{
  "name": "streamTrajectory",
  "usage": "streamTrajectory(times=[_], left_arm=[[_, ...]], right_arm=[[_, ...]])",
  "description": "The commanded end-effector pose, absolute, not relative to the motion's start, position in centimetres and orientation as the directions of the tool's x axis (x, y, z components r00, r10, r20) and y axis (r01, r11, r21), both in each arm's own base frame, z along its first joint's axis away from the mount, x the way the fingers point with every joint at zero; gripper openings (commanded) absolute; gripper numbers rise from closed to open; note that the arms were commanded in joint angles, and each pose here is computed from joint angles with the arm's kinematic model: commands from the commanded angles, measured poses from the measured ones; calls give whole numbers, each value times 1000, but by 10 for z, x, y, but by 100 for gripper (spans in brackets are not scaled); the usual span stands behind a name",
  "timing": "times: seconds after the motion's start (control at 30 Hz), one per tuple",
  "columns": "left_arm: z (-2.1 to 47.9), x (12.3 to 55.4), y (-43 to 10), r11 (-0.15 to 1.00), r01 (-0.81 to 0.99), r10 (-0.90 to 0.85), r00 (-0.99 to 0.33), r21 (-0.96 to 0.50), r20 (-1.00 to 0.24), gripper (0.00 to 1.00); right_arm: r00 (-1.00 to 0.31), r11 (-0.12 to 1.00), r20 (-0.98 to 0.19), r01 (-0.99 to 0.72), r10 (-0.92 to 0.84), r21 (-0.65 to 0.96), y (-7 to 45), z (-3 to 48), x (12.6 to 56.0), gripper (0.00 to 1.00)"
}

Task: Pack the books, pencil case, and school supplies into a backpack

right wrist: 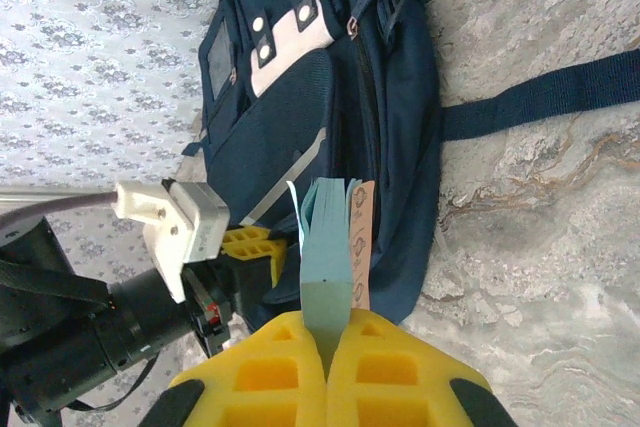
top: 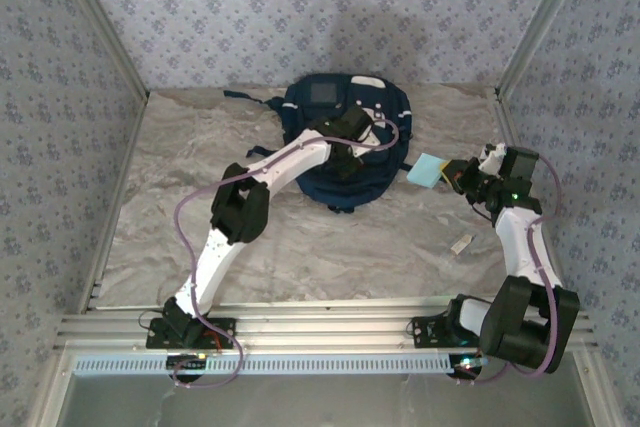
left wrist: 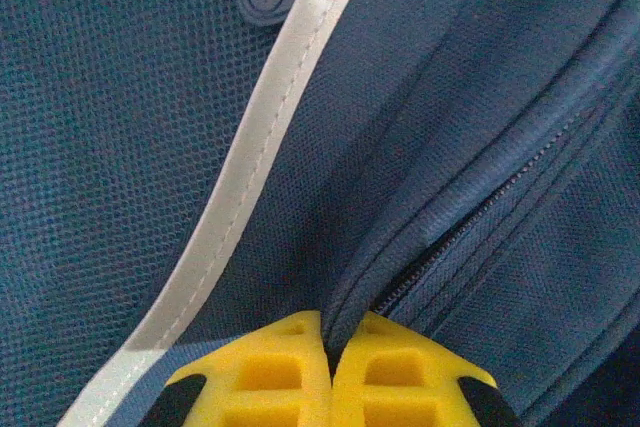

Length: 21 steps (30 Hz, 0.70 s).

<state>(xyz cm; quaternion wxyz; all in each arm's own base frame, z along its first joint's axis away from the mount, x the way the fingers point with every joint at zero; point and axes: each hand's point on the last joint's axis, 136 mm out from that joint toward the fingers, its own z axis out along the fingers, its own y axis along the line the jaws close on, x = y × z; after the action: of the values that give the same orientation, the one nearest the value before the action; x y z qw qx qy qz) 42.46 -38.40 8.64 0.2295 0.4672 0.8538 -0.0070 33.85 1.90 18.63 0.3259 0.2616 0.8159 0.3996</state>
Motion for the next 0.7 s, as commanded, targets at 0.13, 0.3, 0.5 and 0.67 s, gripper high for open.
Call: streamTrajectory(times=[0.13,0.3,0.5,0.67], left_arm=[[166,416,-391,648,762,644,-559,-16,-522,0],[202,409,-401,654,732,538,-626,-190,-564,0],[239,385,-426,557,698,428,-705,-450,-565,0],[255,380,-439,521,653,362,-752,-550,-551,0]], right_arm=[[-660,540,-323,149,678,828,25,192,332,0],[-650,512,-314,134,692,849,35,195,339,0],[-626,475,-313,105,714,874,59,202,359,0],[-641,452,-289,101,711,886,81,198,375,0]])
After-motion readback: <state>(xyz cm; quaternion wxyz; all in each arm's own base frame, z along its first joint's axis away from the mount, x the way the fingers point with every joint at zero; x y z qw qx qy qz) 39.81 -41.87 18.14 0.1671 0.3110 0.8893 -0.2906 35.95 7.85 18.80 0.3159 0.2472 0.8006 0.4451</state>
